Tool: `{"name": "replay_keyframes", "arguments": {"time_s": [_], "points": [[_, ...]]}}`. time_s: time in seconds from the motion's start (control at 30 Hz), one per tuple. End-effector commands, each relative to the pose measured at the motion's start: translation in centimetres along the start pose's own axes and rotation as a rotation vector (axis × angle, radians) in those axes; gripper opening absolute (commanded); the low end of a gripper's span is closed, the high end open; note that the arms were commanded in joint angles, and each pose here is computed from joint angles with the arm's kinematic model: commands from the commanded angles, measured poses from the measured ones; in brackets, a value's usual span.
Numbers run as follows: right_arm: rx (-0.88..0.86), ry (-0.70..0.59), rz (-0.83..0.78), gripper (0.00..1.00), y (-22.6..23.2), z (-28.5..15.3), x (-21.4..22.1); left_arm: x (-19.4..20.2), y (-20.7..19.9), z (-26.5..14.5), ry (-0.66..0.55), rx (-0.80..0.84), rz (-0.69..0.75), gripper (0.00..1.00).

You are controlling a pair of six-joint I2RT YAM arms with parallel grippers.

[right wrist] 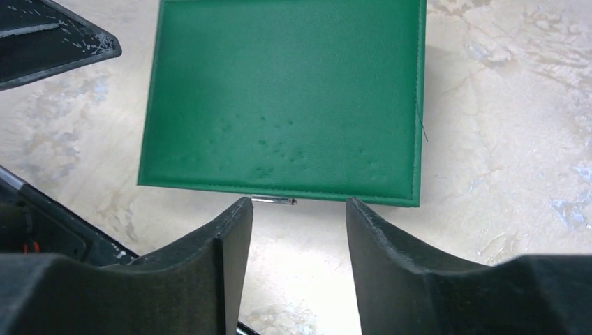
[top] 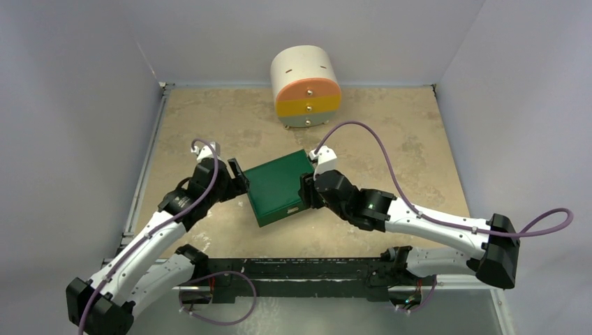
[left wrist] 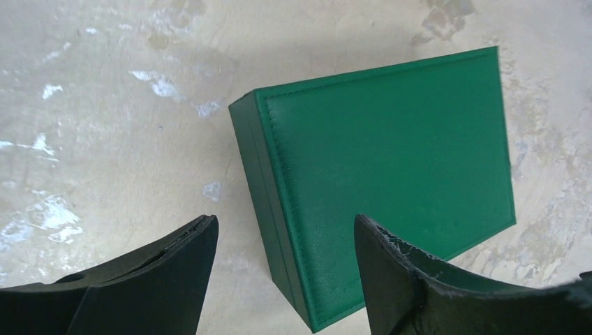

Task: Organize the mixed jewelry

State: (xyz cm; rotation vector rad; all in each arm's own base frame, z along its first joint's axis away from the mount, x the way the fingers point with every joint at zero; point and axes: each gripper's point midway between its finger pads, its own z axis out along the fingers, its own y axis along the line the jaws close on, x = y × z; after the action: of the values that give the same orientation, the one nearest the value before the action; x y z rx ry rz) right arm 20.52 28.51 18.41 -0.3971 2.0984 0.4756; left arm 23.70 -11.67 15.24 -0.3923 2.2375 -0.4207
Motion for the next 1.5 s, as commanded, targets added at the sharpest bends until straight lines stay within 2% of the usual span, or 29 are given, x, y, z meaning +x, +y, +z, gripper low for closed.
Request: {"name": "replay_keyframes", "arguments": {"time_s": [0.0, 0.17, 0.23, 0.27, 0.3, 0.47, 0.8, 0.93, 1.47], "points": [[0.027, -0.021, 0.037, 0.59, -0.6, 0.0, 0.1, 0.4, -0.9, 1.2, 0.018, 0.02, -0.072, 0.71], [0.028, 0.005, 0.047, 0.74, -0.7, 0.2, 1.0, 2.5, -2.3, 3.4, 0.08, 0.104, -0.106, 0.72], [0.028, 0.007, 0.056, 0.84, -0.8, 0.0, 1.1, 3.3, -2.4, 4.1, 0.103, 0.11, -0.113, 0.72], [0.031, 0.006, 0.061, 0.95, -0.9, -0.1, 1.2, 3.6, -2.3, 4.4, 0.113, 0.109, -0.112, 0.72], [0.034, 0.004, 0.065, 0.98, -1.1, -0.2, 1.2, 3.8, -2.3, 4.6, 0.121, 0.107, -0.11, 0.72], [0.032, -0.014, 0.093, 0.99, -1.6, -0.8, 1.5, 4.6, -2.4, 5.7, 0.147, 0.113, -0.109, 0.72], [0.02, -0.022, 0.115, 0.99, -2.3, -1.9, 2.0, 5.7, -5.8, 7.8, 0.223, 0.244, -0.159, 0.72], [0.02, -0.029, 0.121, 0.99, -2.7, -2.4, 2.1, 4.7, -8.0, 8.9, 0.223, 0.304, -0.143, 0.72], [0.091, -0.043, 0.149, 0.99, -5.5, -4.1, 3.1, 1.8, -12.5, 13.8, 0.246, 0.329, -0.047, 0.72]]}}
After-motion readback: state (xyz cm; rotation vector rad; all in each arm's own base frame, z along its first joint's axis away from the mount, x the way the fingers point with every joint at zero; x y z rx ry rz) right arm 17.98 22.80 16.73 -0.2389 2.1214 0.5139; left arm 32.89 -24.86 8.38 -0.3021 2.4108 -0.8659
